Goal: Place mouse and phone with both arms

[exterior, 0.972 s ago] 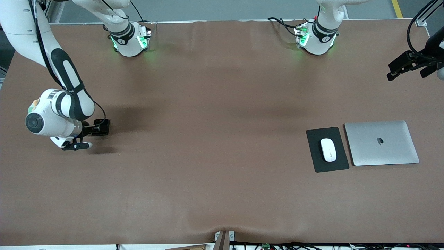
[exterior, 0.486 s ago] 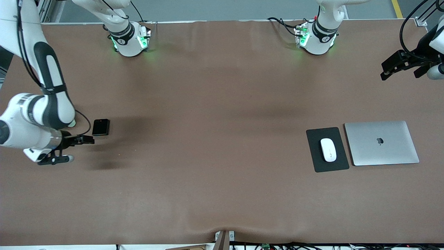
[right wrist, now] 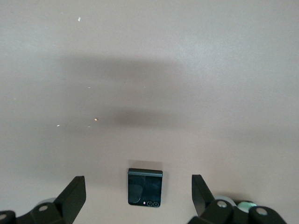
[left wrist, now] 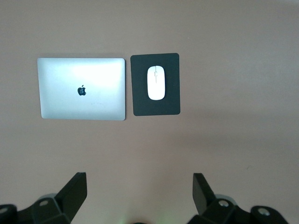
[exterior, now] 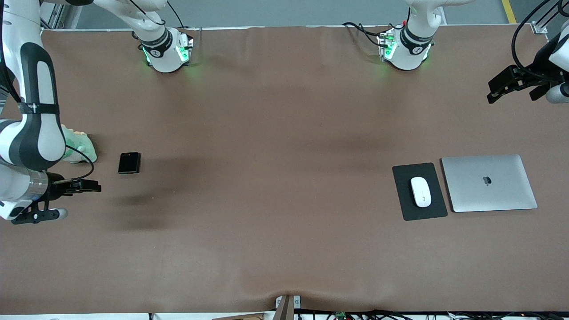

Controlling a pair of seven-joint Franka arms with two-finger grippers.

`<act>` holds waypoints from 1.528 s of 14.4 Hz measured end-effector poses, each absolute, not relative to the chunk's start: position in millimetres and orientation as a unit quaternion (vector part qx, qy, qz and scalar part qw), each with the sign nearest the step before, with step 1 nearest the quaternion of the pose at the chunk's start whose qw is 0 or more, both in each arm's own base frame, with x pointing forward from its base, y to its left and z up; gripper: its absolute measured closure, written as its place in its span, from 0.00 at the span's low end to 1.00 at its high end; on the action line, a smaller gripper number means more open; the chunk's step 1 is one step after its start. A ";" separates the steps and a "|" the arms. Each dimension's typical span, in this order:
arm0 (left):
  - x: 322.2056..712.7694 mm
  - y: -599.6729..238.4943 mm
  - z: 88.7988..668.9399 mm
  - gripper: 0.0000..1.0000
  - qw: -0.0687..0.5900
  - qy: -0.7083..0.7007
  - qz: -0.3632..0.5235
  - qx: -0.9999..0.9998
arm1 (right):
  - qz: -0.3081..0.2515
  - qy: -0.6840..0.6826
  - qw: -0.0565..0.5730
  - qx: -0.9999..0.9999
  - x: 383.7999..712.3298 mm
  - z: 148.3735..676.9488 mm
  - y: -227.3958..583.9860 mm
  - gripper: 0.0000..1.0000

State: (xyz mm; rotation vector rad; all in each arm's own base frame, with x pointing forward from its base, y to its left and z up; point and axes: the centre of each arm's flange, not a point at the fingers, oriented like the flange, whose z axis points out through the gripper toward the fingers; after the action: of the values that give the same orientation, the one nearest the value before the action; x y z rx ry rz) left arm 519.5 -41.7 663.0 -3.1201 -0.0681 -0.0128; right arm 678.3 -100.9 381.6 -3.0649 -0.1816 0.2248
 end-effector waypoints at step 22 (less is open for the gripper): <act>521.3 -39.7 659.9 0.00 0.010 -0.024 -0.001 -1.000 | 0.102 -0.015 0.043 -0.994 556.6 623.3 -50.1 0.00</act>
State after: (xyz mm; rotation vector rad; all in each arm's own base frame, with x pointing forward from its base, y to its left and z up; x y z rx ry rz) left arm 521.3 -39.7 659.9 -3.1201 -0.0736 -0.0028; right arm 556.6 -50.1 623.3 -3.0391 -0.0446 0.3111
